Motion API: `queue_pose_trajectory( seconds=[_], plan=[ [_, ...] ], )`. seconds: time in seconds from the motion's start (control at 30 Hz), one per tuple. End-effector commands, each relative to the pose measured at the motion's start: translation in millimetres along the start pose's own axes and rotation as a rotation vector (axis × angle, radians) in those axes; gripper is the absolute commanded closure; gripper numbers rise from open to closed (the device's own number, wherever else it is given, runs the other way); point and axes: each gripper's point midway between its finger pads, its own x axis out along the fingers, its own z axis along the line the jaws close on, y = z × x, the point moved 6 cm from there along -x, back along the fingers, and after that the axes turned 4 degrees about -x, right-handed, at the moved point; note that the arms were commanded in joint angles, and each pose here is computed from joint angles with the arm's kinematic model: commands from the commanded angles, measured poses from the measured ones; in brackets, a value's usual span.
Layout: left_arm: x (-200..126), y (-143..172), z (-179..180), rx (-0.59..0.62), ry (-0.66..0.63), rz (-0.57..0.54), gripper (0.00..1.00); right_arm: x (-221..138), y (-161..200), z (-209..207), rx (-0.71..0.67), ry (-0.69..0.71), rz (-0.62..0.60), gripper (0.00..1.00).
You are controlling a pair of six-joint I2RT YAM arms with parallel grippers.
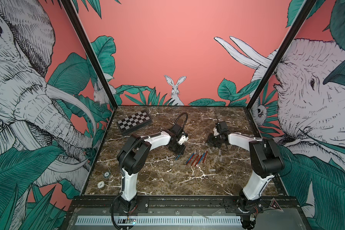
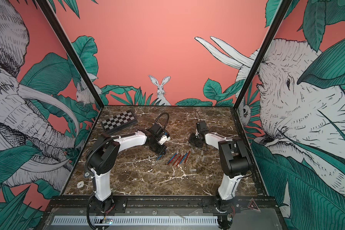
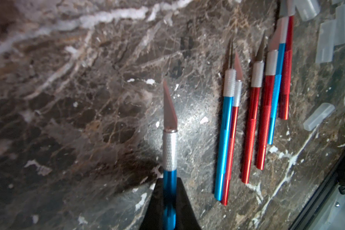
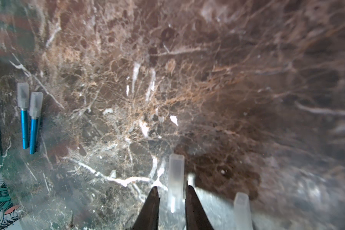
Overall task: Remove protective caps from carving knives
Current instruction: Place the protective sleeve at the center of the board, then place the carving knife at the center of the board.
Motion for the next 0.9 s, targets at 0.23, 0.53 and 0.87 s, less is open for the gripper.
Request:
queue_pose_trajectory(
  seconds=[0.23, 0.53, 0.87],
  plan=[
    [-2, -11, -7, -0.001, 0.005, -0.031, 0.74, -47, -5, 16, -0.044, -0.024, -0.109, 0.74],
    [-22, -22, -13, 0.026, -0.015, -0.079, 0.66, -68, -1, 18, -0.054, -0.032, -0.156, 0.75],
    [-96, -63, 7, 0.053, -0.127, -0.246, 0.38, -91, 5, 20, -0.091, -0.029, -0.190, 0.64]
  ],
)
